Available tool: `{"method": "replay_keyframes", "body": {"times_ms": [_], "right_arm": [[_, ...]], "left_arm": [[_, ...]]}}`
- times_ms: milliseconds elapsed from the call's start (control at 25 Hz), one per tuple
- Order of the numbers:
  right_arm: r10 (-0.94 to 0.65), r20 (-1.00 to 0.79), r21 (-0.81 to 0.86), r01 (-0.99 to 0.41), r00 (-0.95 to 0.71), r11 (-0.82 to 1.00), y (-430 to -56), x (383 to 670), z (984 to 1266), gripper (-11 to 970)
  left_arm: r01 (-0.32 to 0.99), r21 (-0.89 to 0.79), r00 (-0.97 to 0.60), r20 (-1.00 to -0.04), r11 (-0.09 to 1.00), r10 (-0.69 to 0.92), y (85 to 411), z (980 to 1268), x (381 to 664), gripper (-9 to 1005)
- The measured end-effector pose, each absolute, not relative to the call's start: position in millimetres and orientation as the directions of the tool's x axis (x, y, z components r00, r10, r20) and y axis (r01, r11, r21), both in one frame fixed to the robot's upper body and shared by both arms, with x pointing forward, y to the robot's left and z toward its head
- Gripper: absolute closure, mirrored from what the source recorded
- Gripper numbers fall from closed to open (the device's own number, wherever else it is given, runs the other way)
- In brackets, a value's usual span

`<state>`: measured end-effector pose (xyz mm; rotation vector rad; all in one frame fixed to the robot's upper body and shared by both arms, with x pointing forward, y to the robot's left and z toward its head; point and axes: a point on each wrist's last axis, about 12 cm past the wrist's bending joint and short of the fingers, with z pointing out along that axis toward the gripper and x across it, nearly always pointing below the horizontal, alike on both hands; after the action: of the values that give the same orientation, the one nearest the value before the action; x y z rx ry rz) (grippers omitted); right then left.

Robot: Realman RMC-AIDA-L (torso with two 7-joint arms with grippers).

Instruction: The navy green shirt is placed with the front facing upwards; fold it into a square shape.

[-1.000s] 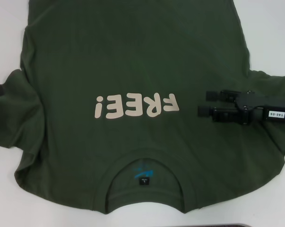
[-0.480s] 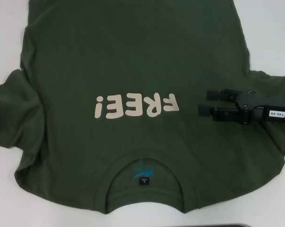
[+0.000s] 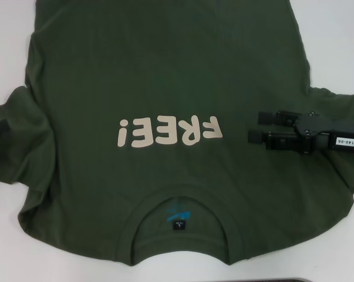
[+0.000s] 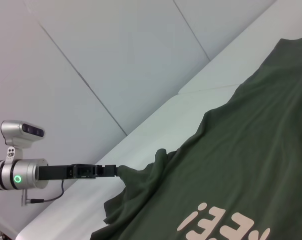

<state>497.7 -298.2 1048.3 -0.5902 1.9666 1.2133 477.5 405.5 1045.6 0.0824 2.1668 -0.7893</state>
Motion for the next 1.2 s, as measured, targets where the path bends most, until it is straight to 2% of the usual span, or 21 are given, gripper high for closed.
{"method": "replay_keyframes", "body": {"times_ms": [920,1200], "right_arm": [[-0.003,-0.783,0.556,-0.702,-0.622,0.445,-298.2,497.1,1048.3,68],[0.001,-0.783,0.559,-0.702,-0.622,0.442,-297.6,496.7,1048.2,68]], "left_arm": [[0.310,-0.505,-0.687,-0.705,0.806,-0.177,401.5,1043.2,480.6,92],[0.311,-0.501,-0.698,-0.697,0.808,-0.164,400.8,1041.6,480.2,381]]}}
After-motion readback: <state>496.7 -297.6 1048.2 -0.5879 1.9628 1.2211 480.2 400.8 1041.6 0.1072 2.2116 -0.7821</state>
